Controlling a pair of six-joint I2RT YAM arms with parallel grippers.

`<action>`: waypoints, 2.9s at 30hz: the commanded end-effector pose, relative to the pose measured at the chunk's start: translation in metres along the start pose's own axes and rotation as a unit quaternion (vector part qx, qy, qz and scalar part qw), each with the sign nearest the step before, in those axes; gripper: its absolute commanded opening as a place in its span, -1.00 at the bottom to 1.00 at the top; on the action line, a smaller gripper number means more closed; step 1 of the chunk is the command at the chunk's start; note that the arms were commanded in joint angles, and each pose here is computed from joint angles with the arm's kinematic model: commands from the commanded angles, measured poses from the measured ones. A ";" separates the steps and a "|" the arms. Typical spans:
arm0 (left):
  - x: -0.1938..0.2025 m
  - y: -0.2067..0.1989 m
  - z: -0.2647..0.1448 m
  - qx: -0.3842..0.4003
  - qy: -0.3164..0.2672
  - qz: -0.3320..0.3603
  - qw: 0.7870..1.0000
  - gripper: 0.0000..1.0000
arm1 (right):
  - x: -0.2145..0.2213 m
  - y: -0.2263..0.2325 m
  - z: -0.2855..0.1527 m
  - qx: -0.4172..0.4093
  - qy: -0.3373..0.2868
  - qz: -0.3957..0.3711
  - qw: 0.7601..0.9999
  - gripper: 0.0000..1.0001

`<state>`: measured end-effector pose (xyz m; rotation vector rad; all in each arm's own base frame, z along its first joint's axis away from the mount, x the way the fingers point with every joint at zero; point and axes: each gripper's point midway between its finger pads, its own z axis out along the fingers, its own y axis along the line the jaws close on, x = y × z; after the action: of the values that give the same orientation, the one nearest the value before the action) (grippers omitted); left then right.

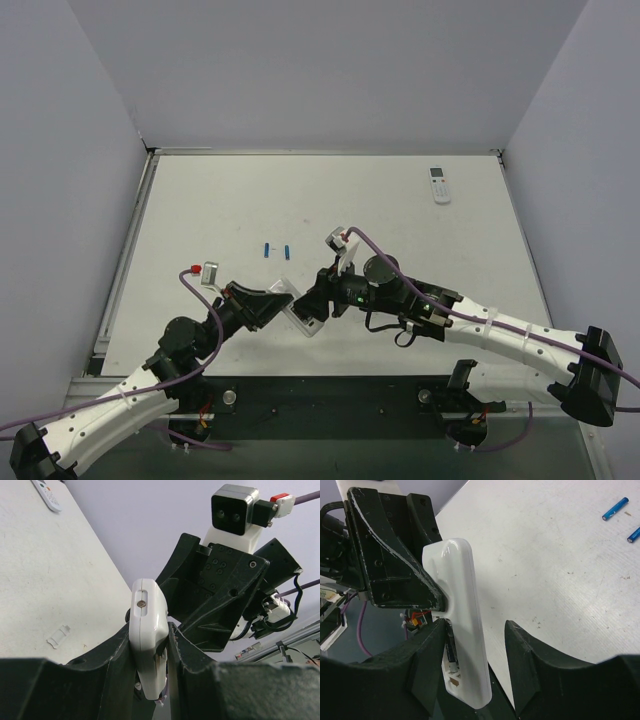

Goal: Load the batteries into the remote control
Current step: Load the battery into the remote control, then pick up the battery cover at the center of the board.

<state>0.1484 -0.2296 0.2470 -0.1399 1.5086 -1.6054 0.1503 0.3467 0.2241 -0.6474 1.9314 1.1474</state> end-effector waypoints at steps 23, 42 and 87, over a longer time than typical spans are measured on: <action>-0.026 -0.033 -0.003 0.062 -0.055 0.024 0.996 -1.00 | 0.029 -0.054 -0.008 0.085 0.037 -0.010 0.996 -0.11; 0.002 0.075 -0.015 -0.164 -0.019 0.022 0.986 -1.00 | 0.020 -0.102 -0.059 0.213 0.079 -0.018 0.974 0.55; 0.026 0.125 -0.029 -0.256 0.001 -0.044 0.966 -1.00 | 0.160 -0.225 -0.077 0.349 0.320 0.130 0.871 -0.95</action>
<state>0.1745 -0.2039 0.1067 -0.4583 1.9688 -1.1930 0.2040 0.1723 0.0047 -0.3341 2.8441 0.3143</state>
